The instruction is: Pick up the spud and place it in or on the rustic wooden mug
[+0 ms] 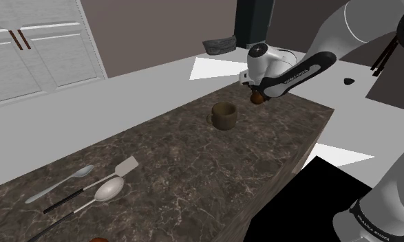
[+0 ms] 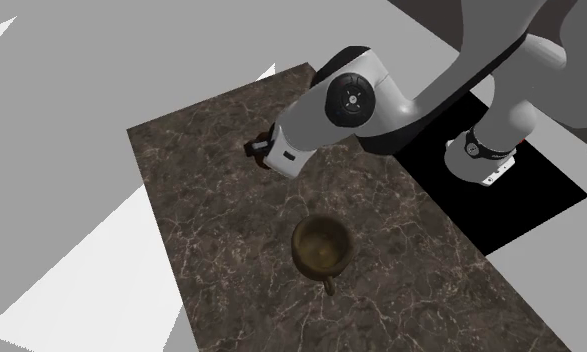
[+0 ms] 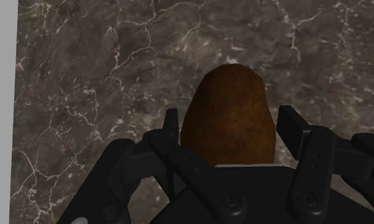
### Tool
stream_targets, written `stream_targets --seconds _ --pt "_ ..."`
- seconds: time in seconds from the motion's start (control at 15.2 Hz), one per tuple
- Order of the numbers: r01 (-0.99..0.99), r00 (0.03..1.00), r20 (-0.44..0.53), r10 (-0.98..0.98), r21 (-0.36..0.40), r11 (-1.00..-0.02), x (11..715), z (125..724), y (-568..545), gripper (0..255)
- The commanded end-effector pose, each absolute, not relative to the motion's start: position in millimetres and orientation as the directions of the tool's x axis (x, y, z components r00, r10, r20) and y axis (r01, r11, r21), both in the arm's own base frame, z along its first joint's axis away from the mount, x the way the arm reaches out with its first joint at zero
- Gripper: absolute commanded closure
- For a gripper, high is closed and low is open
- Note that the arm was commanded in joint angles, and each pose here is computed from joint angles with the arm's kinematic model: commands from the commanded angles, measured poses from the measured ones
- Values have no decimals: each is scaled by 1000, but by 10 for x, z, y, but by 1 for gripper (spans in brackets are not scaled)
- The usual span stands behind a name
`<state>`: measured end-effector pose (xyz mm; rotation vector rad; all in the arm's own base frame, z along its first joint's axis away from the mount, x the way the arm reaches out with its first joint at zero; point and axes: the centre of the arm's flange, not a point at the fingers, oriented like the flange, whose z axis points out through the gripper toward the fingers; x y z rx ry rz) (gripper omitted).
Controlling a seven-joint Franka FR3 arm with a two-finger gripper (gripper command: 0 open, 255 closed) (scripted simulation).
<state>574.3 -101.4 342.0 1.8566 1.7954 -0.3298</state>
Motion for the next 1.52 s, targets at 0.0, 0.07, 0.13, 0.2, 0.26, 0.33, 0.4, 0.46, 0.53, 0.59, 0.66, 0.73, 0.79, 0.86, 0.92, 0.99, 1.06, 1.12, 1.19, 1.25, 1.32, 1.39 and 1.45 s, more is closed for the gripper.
stream_targets --seconds 0.0,0.07,0.13,0.2,0.26,0.33,0.4,0.46,0.53,0.59,0.66,0.73,0.79,0.86,0.92,0.99,1.06,1.12,1.19,1.25,1.32,1.39,1.45 --pt "979 86 -521 849 203 25 5751 3530 -1005 255" --pt "979 86 -521 849 203 25 5751 3583 -1005 255" --pt "979 86 -521 849 203 25 5751 3636 -1005 255" --pt "979 86 -521 849 203 25 5751 3689 -1005 255" --pt "979 86 -521 849 203 25 5751 3742 -1005 255" --pt "979 86 -521 849 203 25 5751 3794 -1005 255" --pt "979 86 -521 849 203 25 5751 3847 -1005 255" --pt "979 86 -521 849 203 25 5751 3900 -1005 255" --pt "979 86 -521 849 203 25 5751 3953 -1005 255" --pt "979 86 -521 849 203 25 5751 4006 -1005 255" --pt "979 86 -521 849 203 25 5751 4058 -1005 255" --pt "979 86 -521 849 203 25 5751 4111 -1005 255" --pt "979 86 -521 849 203 25 5751 4164 -1005 255" --pt "979 86 -521 849 203 25 5751 4217 -1005 255" --pt "979 86 -521 849 203 25 5751 4270 -1005 255" --pt "979 86 -521 849 203 25 5751 4322 -1005 255" --pt "979 86 -521 849 203 25 5751 4375 -1005 255" --pt "979 86 -521 849 203 25 5751 4428 -1005 255" --pt "979 86 -521 849 203 25 5751 4481 -1005 255" --pt "979 86 -521 849 203 25 5751 4534 -1005 255" --pt "979 86 -521 849 203 25 5751 4587 -1005 255" --pt "979 86 -521 849 203 25 5751 4639 -1005 255" --pt "979 86 -521 849 203 25 5751 4692 -1005 255"
